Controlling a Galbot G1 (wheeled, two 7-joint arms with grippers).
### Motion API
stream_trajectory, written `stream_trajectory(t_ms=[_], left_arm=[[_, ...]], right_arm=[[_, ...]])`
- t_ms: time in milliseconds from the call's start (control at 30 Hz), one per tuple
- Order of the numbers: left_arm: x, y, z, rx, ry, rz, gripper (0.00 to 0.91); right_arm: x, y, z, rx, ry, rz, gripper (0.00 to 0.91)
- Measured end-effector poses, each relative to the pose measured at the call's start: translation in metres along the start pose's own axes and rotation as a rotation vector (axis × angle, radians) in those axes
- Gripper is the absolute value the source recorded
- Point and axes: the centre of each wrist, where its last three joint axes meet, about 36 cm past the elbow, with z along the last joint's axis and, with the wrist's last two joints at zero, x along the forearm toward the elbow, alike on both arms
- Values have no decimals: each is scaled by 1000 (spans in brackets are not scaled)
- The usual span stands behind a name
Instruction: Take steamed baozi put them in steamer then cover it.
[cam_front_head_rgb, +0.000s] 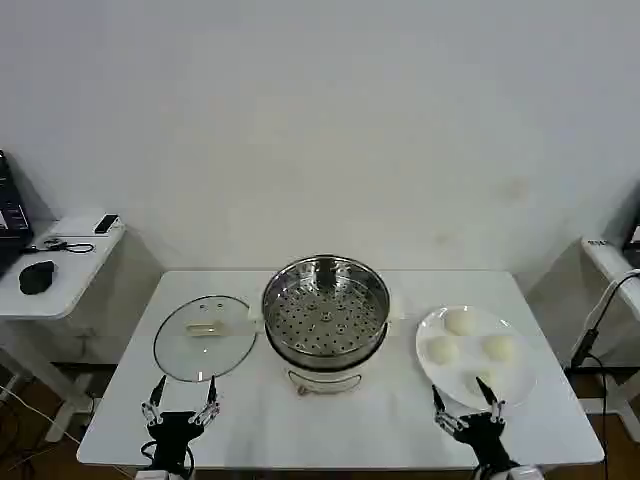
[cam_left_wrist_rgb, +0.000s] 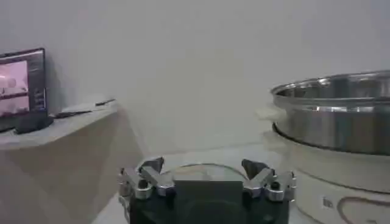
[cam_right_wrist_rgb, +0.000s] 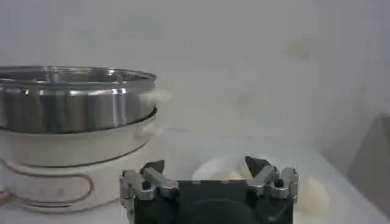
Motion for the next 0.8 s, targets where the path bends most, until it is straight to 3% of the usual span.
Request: stream_trajectory(t_ms=[300, 667, 800], left_arm=[[-5, 7, -15, -54, -8, -15, 907], [-5, 16, -2, -126, -6, -37, 907], [-4, 20, -1, -151, -14, -52, 907]], right_arm=[[-30, -41, -21, 189, 12, 38, 907], [-86, -123, -70, 548, 105, -35, 907], [-109, -151, -91, 690, 166, -96, 907]])
